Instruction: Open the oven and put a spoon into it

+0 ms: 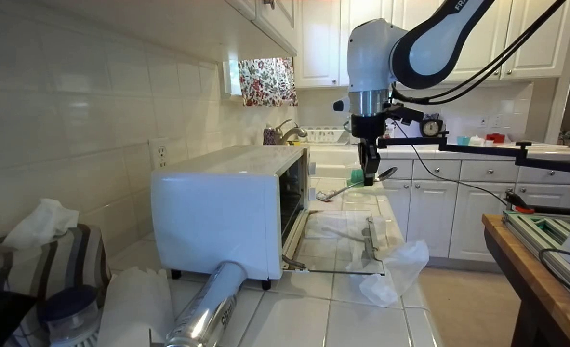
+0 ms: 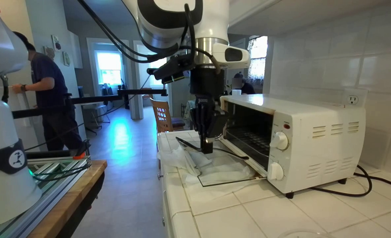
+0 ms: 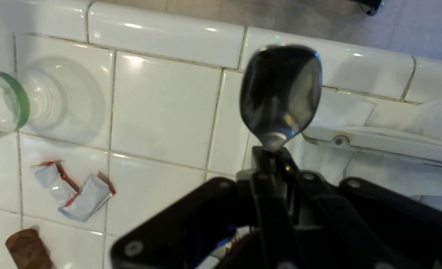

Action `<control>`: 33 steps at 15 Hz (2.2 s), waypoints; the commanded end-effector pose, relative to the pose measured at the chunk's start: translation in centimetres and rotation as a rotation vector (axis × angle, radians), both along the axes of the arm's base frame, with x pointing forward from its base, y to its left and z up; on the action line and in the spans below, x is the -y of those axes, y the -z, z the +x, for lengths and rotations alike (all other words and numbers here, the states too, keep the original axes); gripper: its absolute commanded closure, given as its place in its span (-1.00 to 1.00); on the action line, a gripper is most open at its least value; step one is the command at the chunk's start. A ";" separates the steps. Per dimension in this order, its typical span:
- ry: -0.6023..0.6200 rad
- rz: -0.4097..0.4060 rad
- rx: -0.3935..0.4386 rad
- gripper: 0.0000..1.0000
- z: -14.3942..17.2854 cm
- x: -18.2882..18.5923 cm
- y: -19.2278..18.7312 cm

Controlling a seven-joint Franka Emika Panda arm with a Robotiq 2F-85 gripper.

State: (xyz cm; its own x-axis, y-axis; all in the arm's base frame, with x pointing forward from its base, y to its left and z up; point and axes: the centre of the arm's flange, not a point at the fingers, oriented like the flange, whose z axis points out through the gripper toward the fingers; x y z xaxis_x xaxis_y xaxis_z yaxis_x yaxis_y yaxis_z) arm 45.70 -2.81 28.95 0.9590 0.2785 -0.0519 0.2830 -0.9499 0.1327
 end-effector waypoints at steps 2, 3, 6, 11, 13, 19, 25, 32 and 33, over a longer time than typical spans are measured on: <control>-0.026 -0.034 0.076 0.96 0.7 0.3 0.0; -0.032 -0.035 0.095 0.96 1.0 0.4 0.0; -0.049 -0.028 0.153 0.96 1.7 0.6 0.1; -0.064 0.011 0.214 0.96 2.8 0.7 1.3; -0.072 0.022 0.230 0.96 3.2 0.5 1.8; -0.074 0.042 0.292 0.96 4.5 0.3 2.0; -0.070 0.067 0.327 0.96 6.2 0.0 1.4; -0.074 0.117 0.362 0.96 8.1 -1.4 2.9; -0.076 0.115 0.363 0.96 8.2 -1.4 3.1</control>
